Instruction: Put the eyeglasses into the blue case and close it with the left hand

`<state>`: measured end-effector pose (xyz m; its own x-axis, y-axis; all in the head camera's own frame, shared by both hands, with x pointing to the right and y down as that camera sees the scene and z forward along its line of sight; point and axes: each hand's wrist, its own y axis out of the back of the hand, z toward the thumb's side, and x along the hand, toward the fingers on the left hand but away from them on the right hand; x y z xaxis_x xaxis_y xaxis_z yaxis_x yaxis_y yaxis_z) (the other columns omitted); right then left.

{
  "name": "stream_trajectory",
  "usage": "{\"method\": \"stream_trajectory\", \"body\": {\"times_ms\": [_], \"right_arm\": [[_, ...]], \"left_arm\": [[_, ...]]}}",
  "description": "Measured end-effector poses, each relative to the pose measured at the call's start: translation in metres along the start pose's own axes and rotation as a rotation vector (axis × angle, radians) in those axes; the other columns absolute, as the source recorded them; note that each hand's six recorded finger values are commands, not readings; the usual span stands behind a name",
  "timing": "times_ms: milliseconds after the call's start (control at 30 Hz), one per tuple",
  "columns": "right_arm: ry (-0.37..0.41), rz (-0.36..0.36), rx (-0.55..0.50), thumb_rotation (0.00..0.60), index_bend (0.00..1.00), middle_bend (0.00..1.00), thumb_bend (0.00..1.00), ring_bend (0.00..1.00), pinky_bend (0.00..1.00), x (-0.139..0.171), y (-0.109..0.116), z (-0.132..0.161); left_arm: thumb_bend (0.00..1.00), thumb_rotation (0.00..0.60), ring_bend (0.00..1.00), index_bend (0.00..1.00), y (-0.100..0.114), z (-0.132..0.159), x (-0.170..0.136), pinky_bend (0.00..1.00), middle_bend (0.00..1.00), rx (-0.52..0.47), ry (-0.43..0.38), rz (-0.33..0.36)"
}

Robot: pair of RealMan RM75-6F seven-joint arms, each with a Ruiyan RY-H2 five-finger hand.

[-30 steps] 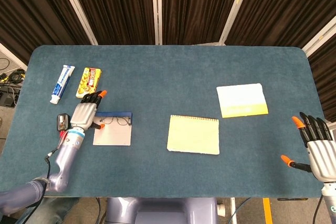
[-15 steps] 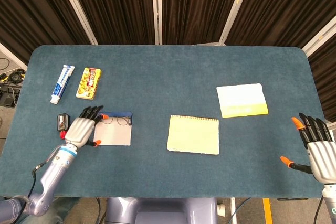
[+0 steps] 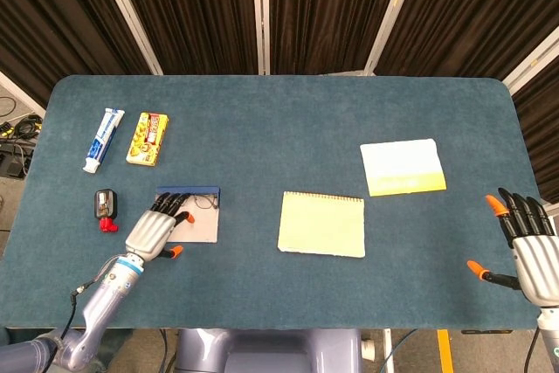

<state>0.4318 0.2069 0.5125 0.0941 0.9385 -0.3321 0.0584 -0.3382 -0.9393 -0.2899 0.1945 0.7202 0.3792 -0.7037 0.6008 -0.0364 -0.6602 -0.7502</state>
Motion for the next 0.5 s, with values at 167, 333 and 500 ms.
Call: {"method": "stream_trajectory", "body": {"times_ms": [167, 333, 500], "right_arm": [[0.0, -0.001, -0.001, 0.6, 0.01, 0.0, 0.0, 0.0, 0.0, 0.0002, 0.0004, -0.0003], [-0.003, -0.001, -0.003, 0.6, 0.01, 0.0, 0.0, 0.0, 0.0, 0.0003, 0.0009, -0.0012], [-0.001, -0.001, -0.003, 0.6, 0.01, 0.0, 0.0, 0.0, 0.0, 0.0003, 0.001, -0.0008]], "left_arm": [[0.24, 0.6, 0.0, 0.34, -0.0016, 0.0031, 0.0064, 0.0, 0.0, 0.001, 0.0, 0.017], [0.24, 0.6, 0.0, 0.34, -0.002, 0.0032, 0.0089, 0.0, 0.0, 0.008, 0.002, 0.025], [0.24, 0.6, 0.0, 0.33, -0.0045, 0.0012, 0.0093, 0.0, 0.0, 0.007, 0.008, 0.019]]}}
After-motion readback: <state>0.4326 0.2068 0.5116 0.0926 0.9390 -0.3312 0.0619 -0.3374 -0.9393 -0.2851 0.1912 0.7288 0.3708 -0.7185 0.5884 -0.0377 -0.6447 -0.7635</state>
